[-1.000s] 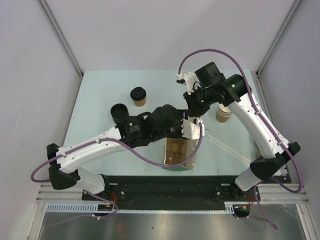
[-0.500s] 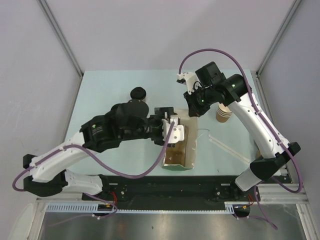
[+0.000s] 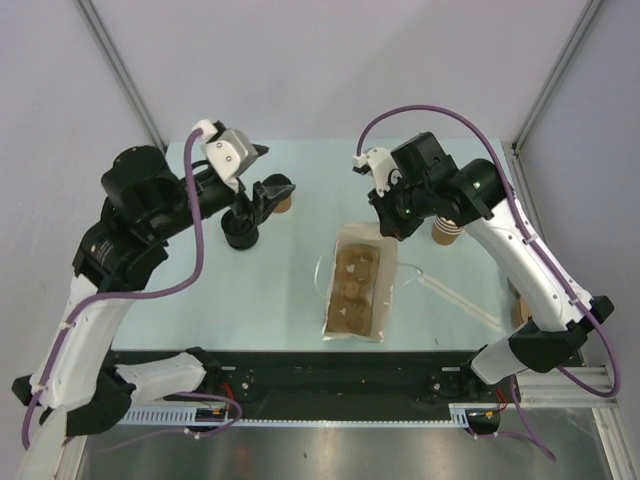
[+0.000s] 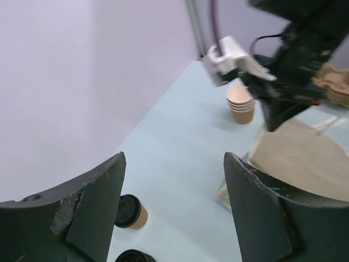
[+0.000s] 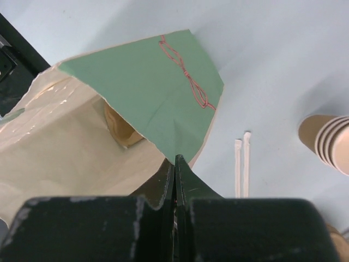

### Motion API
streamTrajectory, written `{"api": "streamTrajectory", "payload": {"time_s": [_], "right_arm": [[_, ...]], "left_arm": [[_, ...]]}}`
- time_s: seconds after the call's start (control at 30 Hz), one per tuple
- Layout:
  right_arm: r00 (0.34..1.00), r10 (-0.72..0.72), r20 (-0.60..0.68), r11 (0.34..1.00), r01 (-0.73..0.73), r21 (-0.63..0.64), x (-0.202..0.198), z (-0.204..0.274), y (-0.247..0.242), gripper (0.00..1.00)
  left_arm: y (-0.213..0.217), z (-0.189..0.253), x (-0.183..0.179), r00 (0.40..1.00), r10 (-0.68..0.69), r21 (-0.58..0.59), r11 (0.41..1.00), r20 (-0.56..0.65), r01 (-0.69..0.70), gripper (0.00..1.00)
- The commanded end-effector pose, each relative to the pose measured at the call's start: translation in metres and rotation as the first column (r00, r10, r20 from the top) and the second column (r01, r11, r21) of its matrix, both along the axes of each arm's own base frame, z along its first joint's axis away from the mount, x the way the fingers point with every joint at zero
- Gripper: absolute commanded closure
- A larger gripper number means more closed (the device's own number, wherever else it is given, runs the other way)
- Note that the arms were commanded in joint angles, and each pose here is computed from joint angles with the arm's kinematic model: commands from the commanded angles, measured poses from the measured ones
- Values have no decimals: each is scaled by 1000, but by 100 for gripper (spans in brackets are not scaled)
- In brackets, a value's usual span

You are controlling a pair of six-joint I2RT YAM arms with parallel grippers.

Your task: Pack the takeout coffee

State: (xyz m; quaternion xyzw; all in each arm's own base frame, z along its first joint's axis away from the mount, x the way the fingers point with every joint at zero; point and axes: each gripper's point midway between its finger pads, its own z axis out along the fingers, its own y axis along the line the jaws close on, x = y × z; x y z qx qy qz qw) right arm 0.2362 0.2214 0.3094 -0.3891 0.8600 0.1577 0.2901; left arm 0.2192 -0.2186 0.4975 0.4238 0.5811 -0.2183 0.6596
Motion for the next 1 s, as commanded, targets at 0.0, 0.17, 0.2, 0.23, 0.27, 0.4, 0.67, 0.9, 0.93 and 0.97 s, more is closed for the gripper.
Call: {"api": "streamTrajectory", "payload": {"time_s": [0.0,0.17,0.2,0.23,0.27,0.4,0.67,0.9,0.93,0.97], "right_arm": [[989,-17,147,1000,15,13,-12,35,-11,100],[986,-9,166,1000,11,-10,-27,39,-8,100],[986,-18,163,1000,19,-8,-26,39,-9,100],[988,-26,155,999,29,-15,-22,37,-10,100],[987,-43,154,999,45,-6,-18,40,-13,100],[993,-33,111,999,34,-11,-18,40,-4,100],[993,-59,-99,991,46,-126,-1,-18,8,100],[939,-147,-312,986,162,25,49,-25,-5,79],[940,-141,-309,984,167,58,54,-19,-3,78],[939,-138,-315,983,169,72,57,-17,-2,79]], "left_arm": [[23,-16,9,994,97,-53,994,-43,-99,21],[43,-58,19,984,149,-18,988,-101,-152,18],[43,-62,22,982,150,-22,988,-118,-153,18],[48,-74,30,973,169,-21,984,-157,-174,18],[44,-79,31,975,141,-26,989,-173,-148,17],[42,-90,61,960,141,-54,986,-241,-159,16],[31,-111,88,918,114,-42,989,-380,-140,10],[36,-143,97,867,152,-14,983,-474,-181,9],[38,-144,100,864,157,-17,982,-479,-189,9],[39,-145,102,861,161,-19,981,-482,-194,9]]}}
